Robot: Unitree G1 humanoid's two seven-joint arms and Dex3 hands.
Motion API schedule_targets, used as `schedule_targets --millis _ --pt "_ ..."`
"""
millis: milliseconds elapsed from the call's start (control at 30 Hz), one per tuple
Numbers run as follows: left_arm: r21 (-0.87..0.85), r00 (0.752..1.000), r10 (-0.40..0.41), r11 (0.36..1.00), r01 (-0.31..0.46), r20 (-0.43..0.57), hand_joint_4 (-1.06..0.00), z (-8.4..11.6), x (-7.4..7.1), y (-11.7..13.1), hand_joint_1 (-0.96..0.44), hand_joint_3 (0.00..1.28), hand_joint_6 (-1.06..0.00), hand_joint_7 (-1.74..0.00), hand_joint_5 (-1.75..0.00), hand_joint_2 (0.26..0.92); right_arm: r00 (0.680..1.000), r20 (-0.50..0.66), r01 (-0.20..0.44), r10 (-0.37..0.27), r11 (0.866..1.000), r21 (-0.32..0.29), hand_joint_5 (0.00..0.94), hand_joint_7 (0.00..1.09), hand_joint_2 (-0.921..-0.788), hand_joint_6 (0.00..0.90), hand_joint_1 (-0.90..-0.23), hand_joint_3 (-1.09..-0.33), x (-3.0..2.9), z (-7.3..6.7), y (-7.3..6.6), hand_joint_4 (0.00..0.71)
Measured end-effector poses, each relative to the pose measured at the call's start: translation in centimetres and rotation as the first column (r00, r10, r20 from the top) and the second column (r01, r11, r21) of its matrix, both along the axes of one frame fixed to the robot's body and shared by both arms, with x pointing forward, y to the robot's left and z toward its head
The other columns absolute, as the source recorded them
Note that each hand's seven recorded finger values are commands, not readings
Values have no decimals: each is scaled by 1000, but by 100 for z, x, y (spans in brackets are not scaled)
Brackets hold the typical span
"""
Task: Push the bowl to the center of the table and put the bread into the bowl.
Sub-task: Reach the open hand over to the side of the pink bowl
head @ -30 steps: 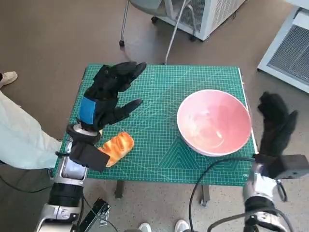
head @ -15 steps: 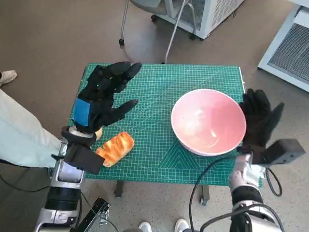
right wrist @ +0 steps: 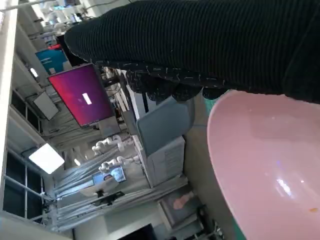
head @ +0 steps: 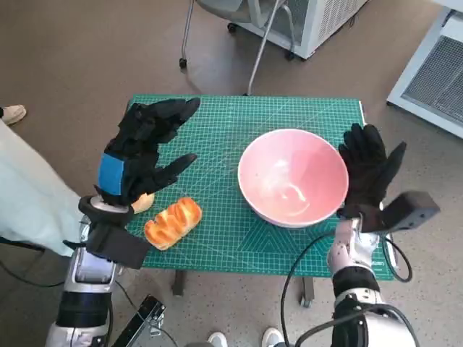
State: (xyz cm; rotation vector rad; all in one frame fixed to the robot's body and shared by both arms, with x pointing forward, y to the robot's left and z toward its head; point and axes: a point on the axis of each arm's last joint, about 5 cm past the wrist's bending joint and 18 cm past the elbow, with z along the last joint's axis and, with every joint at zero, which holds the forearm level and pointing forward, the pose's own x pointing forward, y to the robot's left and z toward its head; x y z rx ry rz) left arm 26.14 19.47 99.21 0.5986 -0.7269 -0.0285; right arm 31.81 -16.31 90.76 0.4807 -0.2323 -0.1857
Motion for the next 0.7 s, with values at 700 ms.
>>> schedule_targets --millis 700 --pt "-14 998 52 999 -53 -19 -287 27 -146 33 -129 199 -230 -926 -609 920 990 -59 -121 128 987 109 1 731 -872 303 -397 -704 150 176 408 397"
